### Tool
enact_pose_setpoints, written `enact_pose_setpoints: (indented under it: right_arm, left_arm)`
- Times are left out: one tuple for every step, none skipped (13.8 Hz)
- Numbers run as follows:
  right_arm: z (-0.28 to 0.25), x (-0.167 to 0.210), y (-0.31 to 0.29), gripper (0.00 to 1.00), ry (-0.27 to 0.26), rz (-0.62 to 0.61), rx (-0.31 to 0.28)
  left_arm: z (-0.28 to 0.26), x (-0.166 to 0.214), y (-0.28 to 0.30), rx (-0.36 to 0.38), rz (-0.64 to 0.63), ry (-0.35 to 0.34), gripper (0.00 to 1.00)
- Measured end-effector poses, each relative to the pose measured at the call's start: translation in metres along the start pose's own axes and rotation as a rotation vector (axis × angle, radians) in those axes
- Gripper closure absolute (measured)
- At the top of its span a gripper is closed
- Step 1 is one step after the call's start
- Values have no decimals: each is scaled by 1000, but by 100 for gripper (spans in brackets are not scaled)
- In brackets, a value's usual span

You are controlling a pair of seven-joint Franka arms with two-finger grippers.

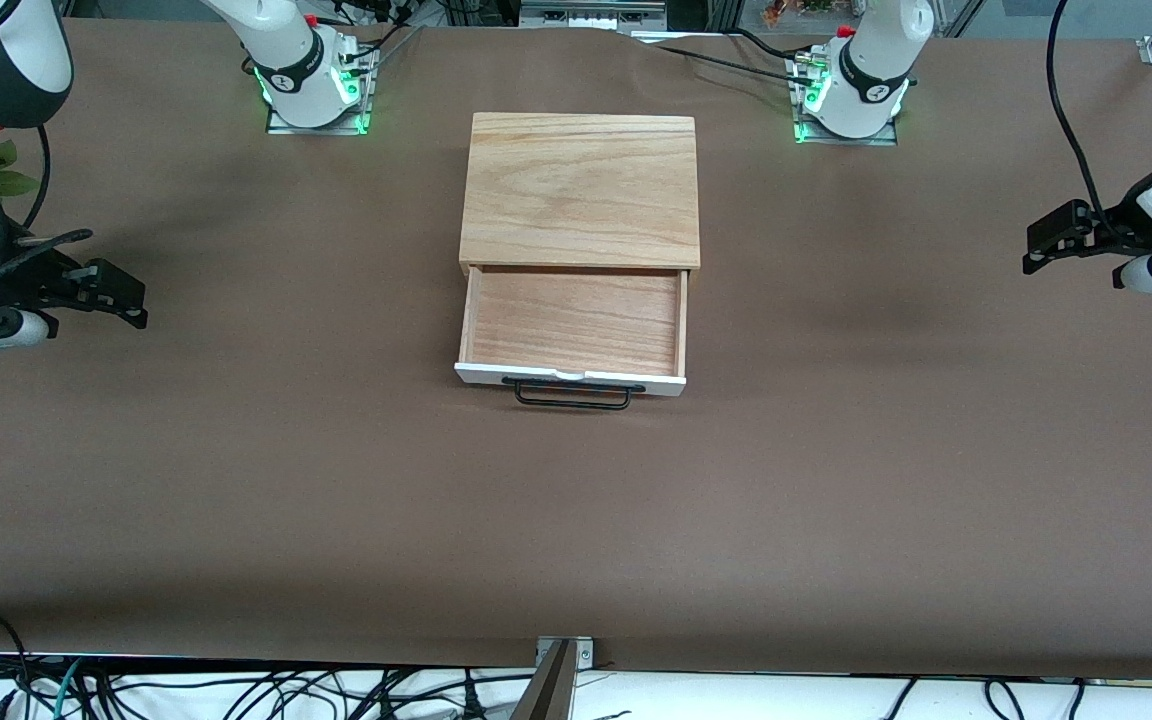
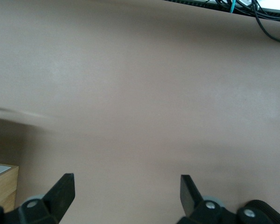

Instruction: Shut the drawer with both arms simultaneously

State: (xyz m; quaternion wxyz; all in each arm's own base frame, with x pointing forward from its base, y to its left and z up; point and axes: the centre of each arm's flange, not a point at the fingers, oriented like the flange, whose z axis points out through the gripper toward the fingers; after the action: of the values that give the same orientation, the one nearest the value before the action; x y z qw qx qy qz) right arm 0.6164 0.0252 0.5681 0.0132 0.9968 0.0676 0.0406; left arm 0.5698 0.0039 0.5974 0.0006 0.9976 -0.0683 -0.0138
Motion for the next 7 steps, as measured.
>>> enact_pose_setpoints:
  right_arm:
    - [0,0,0,0,0,0,0]
    - [0,0,0,0,0,1,0]
    - [0,0,0,0,0,1,0]
    - [0,0,1,0,0,1,0]
    - [0,0,1,0,0,1,0]
    - [0,0,1,0,0,2,0]
    - [0,0,1,0,0,2,0]
  left_arm:
    - [0,0,0,0,0,0,0]
    - [0,0,0,0,0,0,0]
    - [0,0,0,0,0,0,0]
    - [0,0,0,0,0,0,0]
    - [0,0,0,0,0,0,0]
    - [0,0,0,0,0,0,0]
    - [0,0,0,0,0,0,0]
